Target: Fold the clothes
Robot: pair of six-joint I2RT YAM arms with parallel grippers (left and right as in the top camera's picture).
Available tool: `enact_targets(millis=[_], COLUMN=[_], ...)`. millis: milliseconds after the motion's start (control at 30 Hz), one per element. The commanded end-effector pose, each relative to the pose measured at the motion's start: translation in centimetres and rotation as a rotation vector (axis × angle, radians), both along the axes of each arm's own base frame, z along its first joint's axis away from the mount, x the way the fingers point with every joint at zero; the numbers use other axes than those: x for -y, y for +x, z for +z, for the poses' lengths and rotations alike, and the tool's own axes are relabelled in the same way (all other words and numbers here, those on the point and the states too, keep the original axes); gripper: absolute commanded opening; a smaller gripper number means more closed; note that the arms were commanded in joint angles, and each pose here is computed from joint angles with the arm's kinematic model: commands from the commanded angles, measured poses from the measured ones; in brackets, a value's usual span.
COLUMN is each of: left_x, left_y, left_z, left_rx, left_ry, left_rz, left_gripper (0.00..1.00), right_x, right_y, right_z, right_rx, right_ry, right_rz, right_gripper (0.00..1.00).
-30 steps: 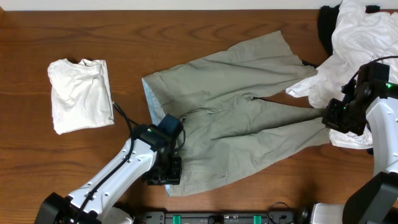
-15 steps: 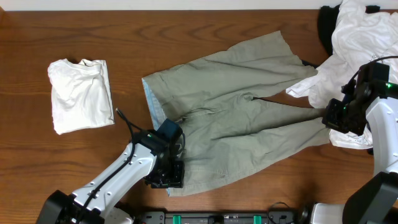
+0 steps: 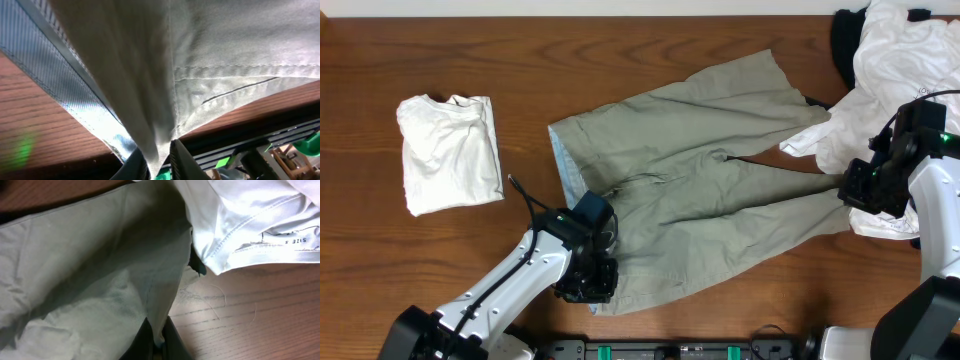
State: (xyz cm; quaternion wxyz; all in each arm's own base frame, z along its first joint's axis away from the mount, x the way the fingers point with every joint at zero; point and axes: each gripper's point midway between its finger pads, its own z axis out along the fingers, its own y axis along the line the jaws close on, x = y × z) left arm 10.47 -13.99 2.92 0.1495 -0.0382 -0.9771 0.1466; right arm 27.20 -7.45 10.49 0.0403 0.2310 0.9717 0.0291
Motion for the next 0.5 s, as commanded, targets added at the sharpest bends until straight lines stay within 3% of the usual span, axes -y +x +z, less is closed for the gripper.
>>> enact_targets(millis=[0,333,467], left_x=[0.1,-0.9,-0.5], left_y=[-0.4,-2.4,-2.2], left_z=[0.0,-1.4,-1.4], left_rx=[-0.015,-0.078,-0.073], left_ry=[-0.008,0.023,0.002], left_rz=[-0.002,0.034,0.036], left_gripper=[0.27,0.27,0.15], right_x=[0.2,0.3,0.3], right_y=[0.3,0.4,0.3], right_z=[0.7,0.7,0.7], right_rx=[0.021,0.025,0.024], right_ry=[-0.015,-0.016,-0.017], right_rz=[0.013,0.013,0.013], right_gripper=[0.02,0.02,0.02])
